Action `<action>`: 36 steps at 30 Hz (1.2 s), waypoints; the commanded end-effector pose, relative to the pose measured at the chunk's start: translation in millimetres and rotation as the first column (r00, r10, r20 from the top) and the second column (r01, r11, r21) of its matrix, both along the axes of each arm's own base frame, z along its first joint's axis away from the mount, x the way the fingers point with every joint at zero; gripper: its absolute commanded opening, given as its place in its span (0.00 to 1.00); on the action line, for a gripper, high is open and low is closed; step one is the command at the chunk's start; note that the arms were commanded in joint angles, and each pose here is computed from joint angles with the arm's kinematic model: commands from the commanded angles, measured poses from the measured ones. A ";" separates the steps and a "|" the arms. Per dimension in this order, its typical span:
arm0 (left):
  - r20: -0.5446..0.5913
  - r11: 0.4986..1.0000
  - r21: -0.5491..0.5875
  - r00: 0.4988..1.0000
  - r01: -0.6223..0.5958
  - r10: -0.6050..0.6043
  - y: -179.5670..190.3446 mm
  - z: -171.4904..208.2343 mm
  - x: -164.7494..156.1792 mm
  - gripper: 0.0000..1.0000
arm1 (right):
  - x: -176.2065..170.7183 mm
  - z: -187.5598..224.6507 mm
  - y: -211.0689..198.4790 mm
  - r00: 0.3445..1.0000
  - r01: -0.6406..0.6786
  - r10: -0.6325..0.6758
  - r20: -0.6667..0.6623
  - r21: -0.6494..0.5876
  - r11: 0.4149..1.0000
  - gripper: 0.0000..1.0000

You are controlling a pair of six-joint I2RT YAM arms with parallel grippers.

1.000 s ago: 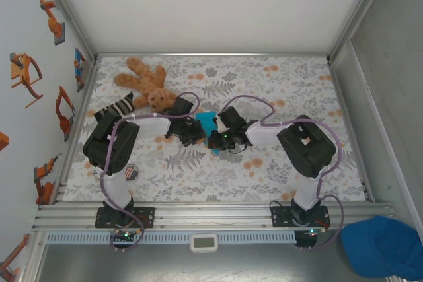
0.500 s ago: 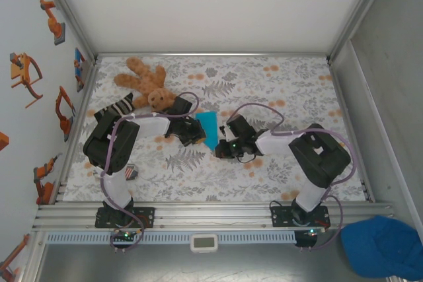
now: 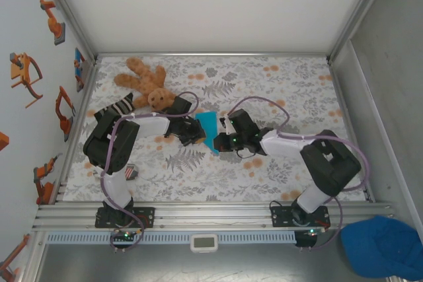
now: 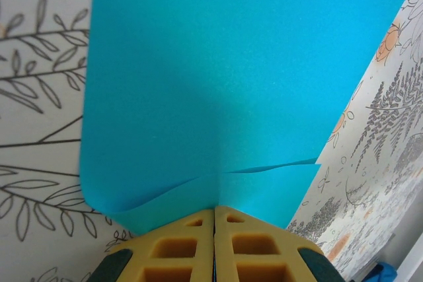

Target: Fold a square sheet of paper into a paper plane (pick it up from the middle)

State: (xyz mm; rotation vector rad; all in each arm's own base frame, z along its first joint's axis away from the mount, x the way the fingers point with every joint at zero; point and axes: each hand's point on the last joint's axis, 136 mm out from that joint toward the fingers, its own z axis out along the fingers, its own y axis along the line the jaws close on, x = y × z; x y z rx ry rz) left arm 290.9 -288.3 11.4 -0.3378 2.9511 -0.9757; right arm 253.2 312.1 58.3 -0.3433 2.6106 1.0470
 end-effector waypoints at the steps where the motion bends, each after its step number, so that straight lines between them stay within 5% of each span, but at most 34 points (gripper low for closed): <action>1: -0.060 0.994 0.112 0.998 0.005 0.002 19.9 -29.9 -13.5 0.07 | 13.0 -5.1 10.2 1.000 0.022 -0.022 0.007 0.004 1.000 0.00; 12: -0.008 0.995 0.081 0.999 0.051 -0.050 11.6 -15.4 -5.3 0.07 | 8.3 -49.0 3.5 0.995 -0.013 -0.002 -0.103 -0.145 0.989 0.00; 22: 0.212 0.983 0.074 0.960 0.169 -0.181 15.9 -12.3 12.9 0.11 | -11.0 -82.3 -29.9 0.984 -0.032 -0.025 -0.175 -0.318 0.947 0.00; 30: 0.308 0.991 0.065 0.942 0.116 -0.131 40.8 -34.6 28.4 0.15 | -16.8 -90.0 -33.0 0.977 -0.028 -0.042 -0.210 -0.323 0.946 0.00; 36: 0.349 0.992 0.103 0.932 0.068 -0.100 62.1 -11.7 51.8 0.15 | -18.2 -91.2 -35.8 0.976 -0.023 -0.050 -0.210 -0.331 0.943 0.00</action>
